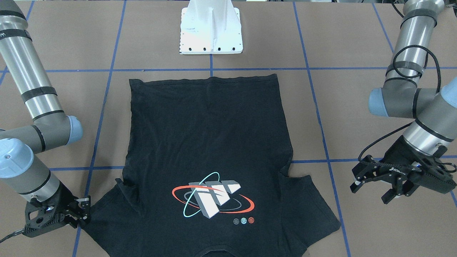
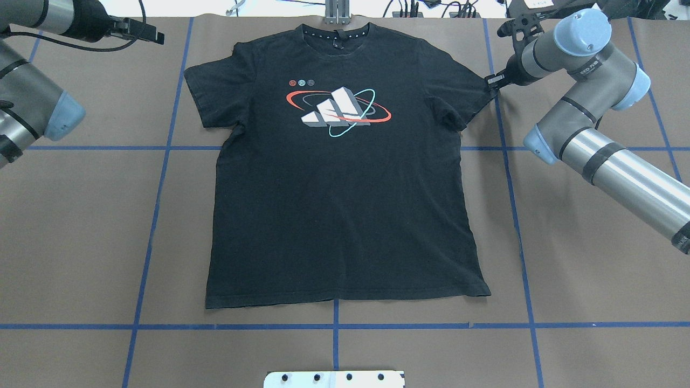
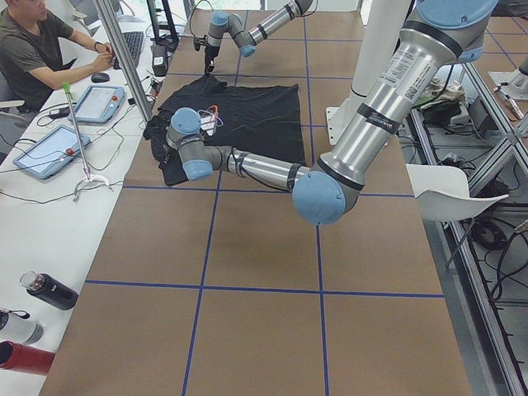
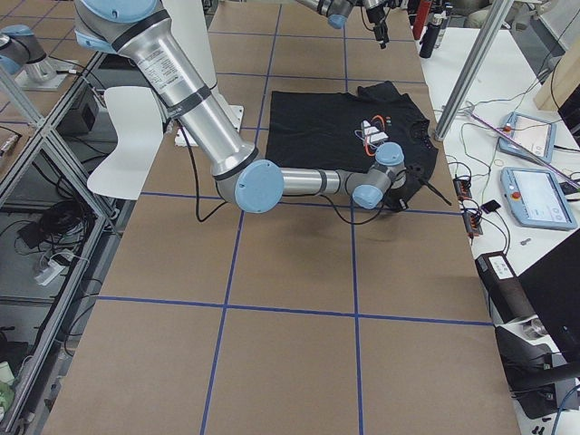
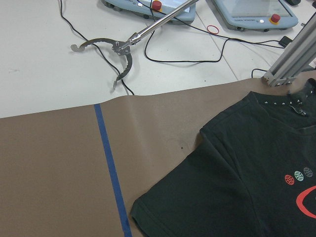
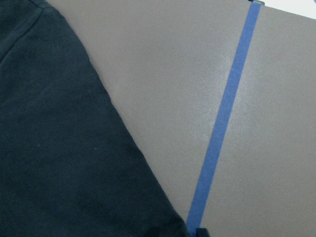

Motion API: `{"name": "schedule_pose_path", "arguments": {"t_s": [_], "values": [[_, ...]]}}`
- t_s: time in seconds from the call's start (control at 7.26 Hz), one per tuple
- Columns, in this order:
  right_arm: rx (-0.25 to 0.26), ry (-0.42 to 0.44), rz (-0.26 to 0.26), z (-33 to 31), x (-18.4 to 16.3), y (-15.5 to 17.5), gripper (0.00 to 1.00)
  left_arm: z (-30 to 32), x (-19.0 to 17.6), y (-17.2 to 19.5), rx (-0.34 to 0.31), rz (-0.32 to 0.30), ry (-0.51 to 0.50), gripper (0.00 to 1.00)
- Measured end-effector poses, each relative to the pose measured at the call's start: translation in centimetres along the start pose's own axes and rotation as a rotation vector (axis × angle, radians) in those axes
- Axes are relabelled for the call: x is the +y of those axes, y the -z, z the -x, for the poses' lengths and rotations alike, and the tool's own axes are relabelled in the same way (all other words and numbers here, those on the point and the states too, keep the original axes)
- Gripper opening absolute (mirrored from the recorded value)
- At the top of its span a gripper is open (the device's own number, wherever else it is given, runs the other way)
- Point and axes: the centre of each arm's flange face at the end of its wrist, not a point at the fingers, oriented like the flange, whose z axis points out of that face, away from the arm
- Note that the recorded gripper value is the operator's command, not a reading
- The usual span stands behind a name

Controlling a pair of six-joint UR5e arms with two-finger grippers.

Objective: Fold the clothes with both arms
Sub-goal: 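Move the right gripper toward the sleeve nearest it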

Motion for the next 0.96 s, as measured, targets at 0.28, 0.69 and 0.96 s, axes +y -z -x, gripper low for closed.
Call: {"name": "schedule_pose_path", "arguments": {"t_s": [0.28,0.69,0.96], "values": [[0.001,0.000,0.000,-0.1,0.1,0.0,0.00,-0.1,-0.1,0.0,0.001,-0.001,0.002,0.99],[-0.021,0.000,-0.012,0.5,-0.6,0.9,0.00,-0.1,-0.1,0.0,0.001,-0.001,0.003,0.99],[-0.114,0.001,-0.020,2.2,-2.2,3.8,0.00,0.0,0.0,0.0,0.000,0.000,0.004,0.99]]}}
